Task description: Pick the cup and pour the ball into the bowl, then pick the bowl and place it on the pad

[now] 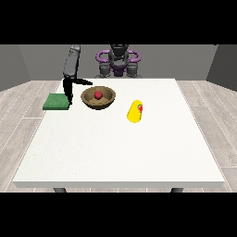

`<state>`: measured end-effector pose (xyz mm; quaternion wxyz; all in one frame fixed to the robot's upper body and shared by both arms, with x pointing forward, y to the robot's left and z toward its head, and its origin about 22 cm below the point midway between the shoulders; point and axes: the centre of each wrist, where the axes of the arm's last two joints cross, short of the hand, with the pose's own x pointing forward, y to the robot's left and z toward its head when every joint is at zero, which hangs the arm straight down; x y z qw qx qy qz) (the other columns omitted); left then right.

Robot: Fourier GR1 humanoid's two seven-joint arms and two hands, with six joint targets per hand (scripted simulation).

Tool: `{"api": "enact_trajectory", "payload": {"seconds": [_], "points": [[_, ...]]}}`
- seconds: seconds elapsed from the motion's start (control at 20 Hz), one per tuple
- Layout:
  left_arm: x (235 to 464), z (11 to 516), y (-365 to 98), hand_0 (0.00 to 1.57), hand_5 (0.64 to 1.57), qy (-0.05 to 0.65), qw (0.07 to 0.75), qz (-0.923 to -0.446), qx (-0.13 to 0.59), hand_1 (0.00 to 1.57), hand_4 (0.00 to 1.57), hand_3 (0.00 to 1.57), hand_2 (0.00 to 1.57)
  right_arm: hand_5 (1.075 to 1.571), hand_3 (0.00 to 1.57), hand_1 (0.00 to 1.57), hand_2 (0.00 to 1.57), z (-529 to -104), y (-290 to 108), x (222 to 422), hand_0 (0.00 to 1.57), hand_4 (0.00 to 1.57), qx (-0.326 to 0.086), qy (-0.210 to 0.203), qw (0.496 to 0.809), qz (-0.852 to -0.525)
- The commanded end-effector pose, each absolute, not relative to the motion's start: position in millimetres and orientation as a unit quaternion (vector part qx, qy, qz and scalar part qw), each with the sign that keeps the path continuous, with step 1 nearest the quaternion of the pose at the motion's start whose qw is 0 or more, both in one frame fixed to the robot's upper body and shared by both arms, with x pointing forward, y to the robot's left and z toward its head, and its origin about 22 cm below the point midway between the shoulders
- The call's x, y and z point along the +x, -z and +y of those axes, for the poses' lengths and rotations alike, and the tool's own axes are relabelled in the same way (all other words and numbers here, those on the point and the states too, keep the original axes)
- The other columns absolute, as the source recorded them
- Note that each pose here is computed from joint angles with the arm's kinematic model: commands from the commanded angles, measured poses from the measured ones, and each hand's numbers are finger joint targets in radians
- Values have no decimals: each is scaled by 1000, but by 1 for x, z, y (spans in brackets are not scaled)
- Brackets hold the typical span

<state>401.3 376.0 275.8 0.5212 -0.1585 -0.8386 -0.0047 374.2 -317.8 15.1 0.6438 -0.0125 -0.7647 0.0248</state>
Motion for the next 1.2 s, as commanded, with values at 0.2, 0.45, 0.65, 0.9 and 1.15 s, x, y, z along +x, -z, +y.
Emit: {"api": "enact_trajectory", "payload": {"seconds": [0.2, 0.45, 0.65, 0.9, 1.15], "points": [[389, 374, -316, 0, 1568, 21, 486, -856, -175, 0, 90, 0, 0, 1569, 0, 0, 0, -337, -9, 378, 0, 0, -19, 4, 630, -776], [381, 385, -312, 0, 1568, 25, 487, -856, -174, 0, 0, 0, 0, 1567, 0, 0, 0, -319, 14, 373, 0, 0, -11, 5, 635, -772], [374, 391, -325, 0, 1570, 9, 478, -863, -165, 0, 0, 0, 0, 1482, 0, 704, 0, -335, 44, 352, 704, 689, 32, 85, 720, -688], [376, 382, -334, 0, 1571, 17, 464, -864, -196, 0, 0, 0, 0, 1570, 1157, 1571, 1571, -355, 34, 350, 1571, 984, -93, 32, 724, -683], [385, 388, -304, 0, 1571, -5, 507, -842, -187, 0, 0, 0, 0, 1569, 1562, 1571, 1571, -357, 4, 367, 1571, 1045, -126, -5, 729, -673]]}}
